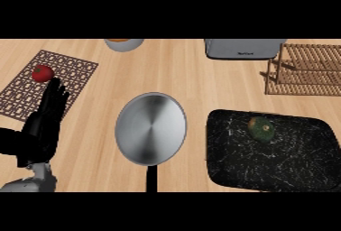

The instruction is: Pick the cupcake from the tray and place it in the tiered shelf

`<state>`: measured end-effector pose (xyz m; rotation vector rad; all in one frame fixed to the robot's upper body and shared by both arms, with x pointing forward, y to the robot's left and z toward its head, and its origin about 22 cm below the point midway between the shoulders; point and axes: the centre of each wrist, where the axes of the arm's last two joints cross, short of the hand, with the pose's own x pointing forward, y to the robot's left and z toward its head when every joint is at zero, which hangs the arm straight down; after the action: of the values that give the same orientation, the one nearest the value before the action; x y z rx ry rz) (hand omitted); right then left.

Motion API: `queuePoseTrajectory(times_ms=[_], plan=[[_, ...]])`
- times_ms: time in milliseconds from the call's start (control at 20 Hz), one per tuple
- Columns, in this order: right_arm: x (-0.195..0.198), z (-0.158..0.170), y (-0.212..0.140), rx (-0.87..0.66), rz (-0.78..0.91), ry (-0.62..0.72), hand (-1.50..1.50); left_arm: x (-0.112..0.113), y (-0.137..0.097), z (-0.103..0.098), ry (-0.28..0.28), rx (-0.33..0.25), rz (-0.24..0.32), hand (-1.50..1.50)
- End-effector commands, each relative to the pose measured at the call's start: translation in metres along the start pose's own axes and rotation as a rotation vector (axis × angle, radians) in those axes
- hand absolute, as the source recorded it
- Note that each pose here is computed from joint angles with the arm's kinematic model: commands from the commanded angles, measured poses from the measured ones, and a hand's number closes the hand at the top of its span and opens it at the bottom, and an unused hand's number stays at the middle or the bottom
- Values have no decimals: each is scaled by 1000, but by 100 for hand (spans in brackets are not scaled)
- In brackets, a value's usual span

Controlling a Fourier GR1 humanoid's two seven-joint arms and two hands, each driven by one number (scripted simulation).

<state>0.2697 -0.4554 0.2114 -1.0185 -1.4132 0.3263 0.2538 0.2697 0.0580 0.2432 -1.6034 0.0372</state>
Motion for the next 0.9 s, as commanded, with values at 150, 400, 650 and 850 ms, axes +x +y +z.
queuePoseTrajectory(times_ms=[150, 400, 650, 850], plan=[[-32, -47, 15, -54, -38, 14, 150, 4, 1, -10, -24, -13, -4, 0], [-24, -68, 43, -80, -66, -17, 150, 8, 0, -9, -21, -2, 1, 0], [-31, -83, 60, -117, -75, -20, 150, 26, -14, -18, -7, -34, 5, 0], [-42, -88, 66, -100, -33, -18, 150, -16, -4, -3, -21, -20, -5, 0]])
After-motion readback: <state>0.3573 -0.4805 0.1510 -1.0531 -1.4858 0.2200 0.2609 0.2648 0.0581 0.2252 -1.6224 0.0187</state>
